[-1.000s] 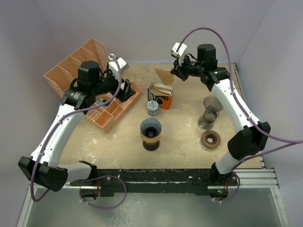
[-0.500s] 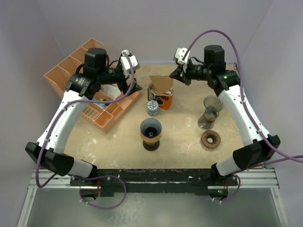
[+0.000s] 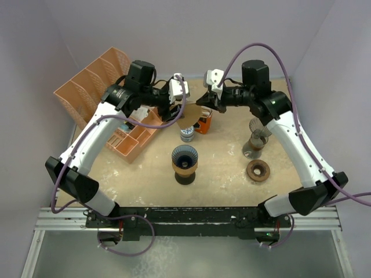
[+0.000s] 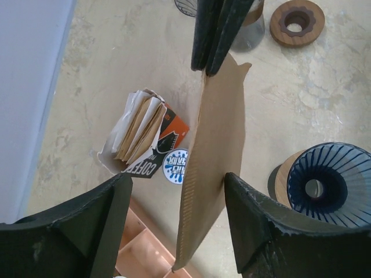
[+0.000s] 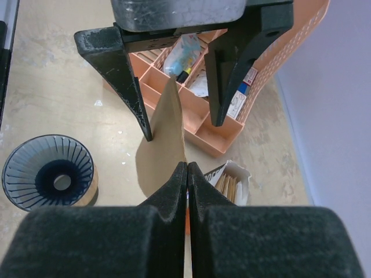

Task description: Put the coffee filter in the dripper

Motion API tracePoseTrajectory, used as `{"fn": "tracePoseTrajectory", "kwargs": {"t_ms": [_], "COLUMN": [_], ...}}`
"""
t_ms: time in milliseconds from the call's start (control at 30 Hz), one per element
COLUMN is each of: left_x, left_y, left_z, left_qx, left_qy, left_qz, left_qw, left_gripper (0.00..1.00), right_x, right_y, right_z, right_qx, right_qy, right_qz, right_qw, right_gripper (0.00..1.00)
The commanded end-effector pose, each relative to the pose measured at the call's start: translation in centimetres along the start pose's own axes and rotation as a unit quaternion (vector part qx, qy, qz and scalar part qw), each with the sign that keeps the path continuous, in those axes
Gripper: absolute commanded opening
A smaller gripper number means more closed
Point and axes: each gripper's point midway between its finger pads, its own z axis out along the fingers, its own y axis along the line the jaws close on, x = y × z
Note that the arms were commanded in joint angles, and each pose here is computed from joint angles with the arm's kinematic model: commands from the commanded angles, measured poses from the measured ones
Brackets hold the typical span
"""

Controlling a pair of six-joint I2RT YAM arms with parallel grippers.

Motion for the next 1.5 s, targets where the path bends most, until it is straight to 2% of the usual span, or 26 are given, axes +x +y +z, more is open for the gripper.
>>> {"fn": "tracePoseTrajectory", "kwargs": {"t_ms": [0, 100, 267, 367, 467, 600, 767, 833, 867, 900, 1000, 1067, 1167, 1300, 1467], "left_x": [-1.5, -1.3, -1.6, -1.8, -1.7, -2.0, -2.7, -3.0, -3.1, -3.2, -3.4, -3.6, -4.3, -5.5, -6.3], "left_y": [-1.1, -1.5, -1.8, -2.0, -2.2, -2.3, -2.4, -2.6, -2.7, -2.8, -3.9, -5.0, -6.6, -7.7, -8.5], "left_z": [-0.6, -0.4, -0.6, -0.7, -0.7, -1.0, -2.2, -3.0, -3.4, -4.0, -5.4, -6.2, -7.5, -9.3, -10.4], "left_qx": [0.025, 0.033, 0.037, 0.039, 0.043, 0.039, 0.026, 0.017, 0.012, 0.007, 0.008, 0.018, 0.029, 0.035, 0.056], "left_qy": [-0.028, -0.03, -0.036, -0.039, -0.039, -0.041, -0.044, -0.041, -0.038, -0.036, -0.031, -0.035, -0.058, -0.097, -0.139], "left_qz": [0.02, 0.011, 0.005, 0.002, -0.004, -0.002, 0.004, 0.014, 0.019, 0.024, 0.034, 0.036, 0.036, 0.023, 0.0], "left_qw": [0.999, 0.999, 0.999, 0.998, 0.998, 0.998, 0.999, 0.999, 0.999, 0.999, 0.999, 0.999, 0.997, 0.994, 0.989], "left_gripper": [0.58, 0.47, 0.4, 0.33, 0.22, 0.01, 0.0, 0.0, 0.0, 0.0, 0.0, 0.0, 0.0, 0.0, 0.0], "right_x": [-1.9, -1.8, -1.4, -1.1, -1.0, -1.3, -2.1, -2.9, -3.6, -3.9, -4.6, -5.0, -5.8, -6.9, -8.3], "right_y": [0.6, 0.9, 1.3, 1.3, 1.5, 1.4, 1.4, 1.4, 1.6, 1.7, 2.2, 2.8, 3.7, 4.3, 5.1], "right_z": [-0.9, -0.9, -0.8, -0.7, -0.7, -0.9, -1.1, -1.4, -1.5, -1.8, -2.3, -2.5, -2.6, -2.5, -2.5], "right_qx": [-0.001, -0.004, -0.008, -0.007, -0.009, -0.005, -0.002, 0.001, -0.003, 0.001, 0.005, -0.003, -0.028, -0.045, -0.071], "right_qy": [-0.027, -0.026, -0.021, -0.019, -0.019, -0.023, -0.036, -0.048, -0.061, -0.066, -0.08, -0.093, -0.115, -0.149, -0.193], "right_qz": [-0.026, -0.025, -0.029, -0.032, -0.034, -0.04, -0.044, -0.05, -0.057, -0.062, -0.075, -0.083, -0.094, -0.102, -0.11], "right_qw": [0.999, 0.999, 0.999, 0.999, 0.999, 0.999, 0.998, 0.998, 0.996, 0.996, 0.994, 0.992, 0.988, 0.983, 0.972], "right_gripper": [0.0, 0.0, 0.0, 0.0, 0.0, 0.0, 0.0, 0.11, 0.22, 0.28, 0.38, 0.51, 0.63, 0.65, 0.58]}}
